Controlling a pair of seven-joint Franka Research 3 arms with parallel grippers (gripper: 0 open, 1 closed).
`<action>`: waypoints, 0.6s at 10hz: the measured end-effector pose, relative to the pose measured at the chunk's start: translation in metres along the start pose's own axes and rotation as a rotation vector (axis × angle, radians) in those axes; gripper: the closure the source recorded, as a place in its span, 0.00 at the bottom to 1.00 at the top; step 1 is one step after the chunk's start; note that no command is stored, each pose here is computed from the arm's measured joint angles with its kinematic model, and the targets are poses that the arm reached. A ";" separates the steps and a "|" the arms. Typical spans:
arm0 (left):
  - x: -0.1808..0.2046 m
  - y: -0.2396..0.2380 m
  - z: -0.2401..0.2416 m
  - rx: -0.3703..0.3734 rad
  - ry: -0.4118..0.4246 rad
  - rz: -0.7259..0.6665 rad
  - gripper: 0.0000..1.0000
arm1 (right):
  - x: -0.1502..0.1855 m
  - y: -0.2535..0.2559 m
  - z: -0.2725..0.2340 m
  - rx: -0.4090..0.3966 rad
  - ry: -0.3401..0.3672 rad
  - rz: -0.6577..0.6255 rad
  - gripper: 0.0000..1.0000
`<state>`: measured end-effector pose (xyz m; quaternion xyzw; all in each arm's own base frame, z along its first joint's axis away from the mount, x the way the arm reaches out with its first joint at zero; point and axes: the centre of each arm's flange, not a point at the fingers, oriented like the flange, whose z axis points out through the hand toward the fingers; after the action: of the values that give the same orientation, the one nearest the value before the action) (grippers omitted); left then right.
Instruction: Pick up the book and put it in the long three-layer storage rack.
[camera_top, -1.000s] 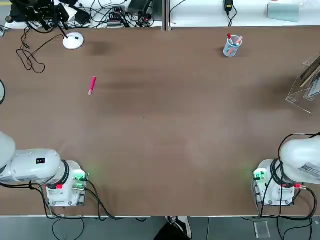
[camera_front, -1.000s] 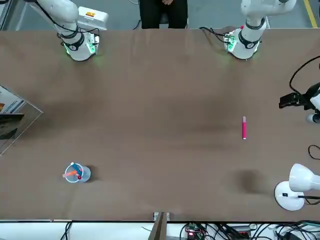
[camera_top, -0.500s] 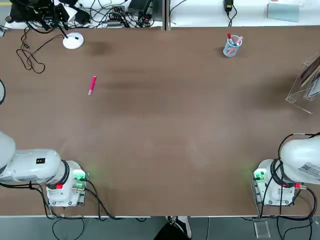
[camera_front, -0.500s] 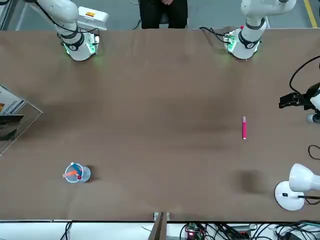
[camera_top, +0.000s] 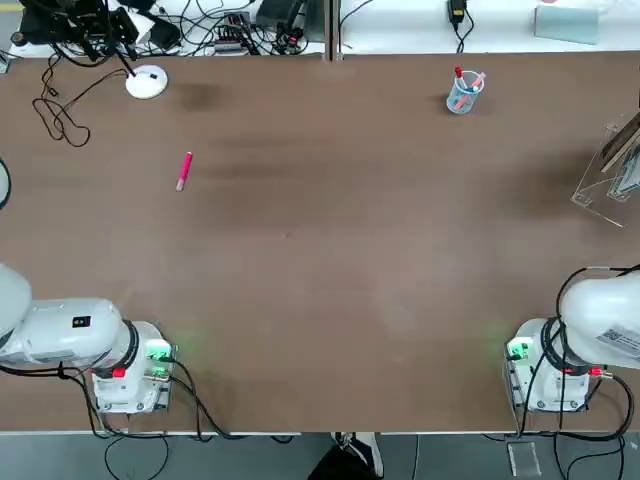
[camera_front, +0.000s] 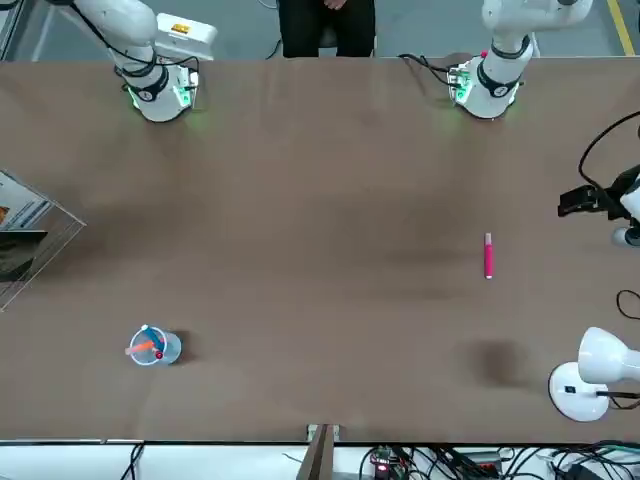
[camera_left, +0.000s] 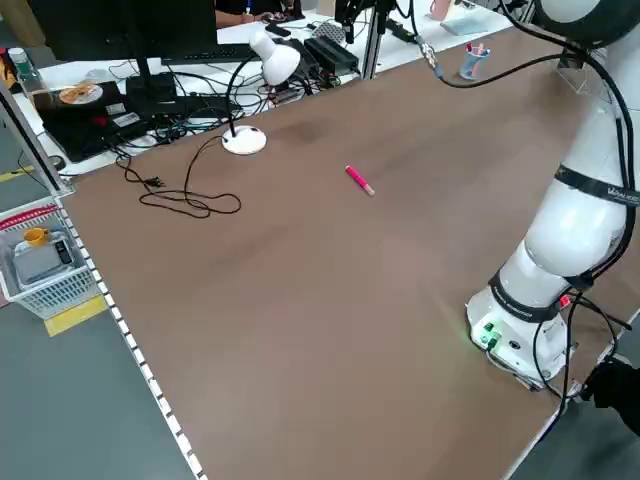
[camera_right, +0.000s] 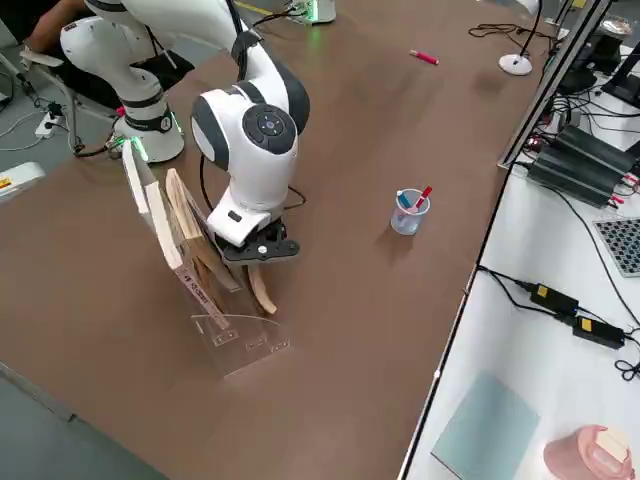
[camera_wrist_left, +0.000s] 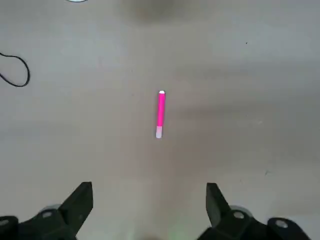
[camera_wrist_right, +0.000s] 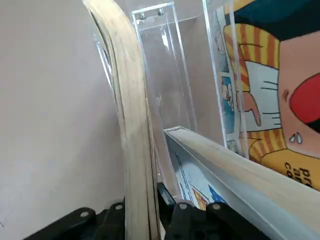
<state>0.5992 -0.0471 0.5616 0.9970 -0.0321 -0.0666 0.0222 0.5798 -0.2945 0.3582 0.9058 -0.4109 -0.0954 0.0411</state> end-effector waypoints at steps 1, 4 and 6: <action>0.000 0.000 0.000 0.000 0.000 0.000 0.00 | 0.000 -0.001 0.000 0.000 0.000 0.000 0.81; 0.000 0.000 0.000 0.000 0.000 0.000 0.00 | -0.001 -0.002 0.000 0.000 0.000 -0.001 0.81; 0.000 0.000 0.000 0.002 0.000 0.000 0.00 | -0.001 -0.001 0.000 0.000 0.000 -0.001 0.81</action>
<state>0.5992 -0.0469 0.5616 0.9970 -0.0321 -0.0666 0.0213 0.5805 -0.2932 0.3582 0.9060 -0.4104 -0.0953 0.0409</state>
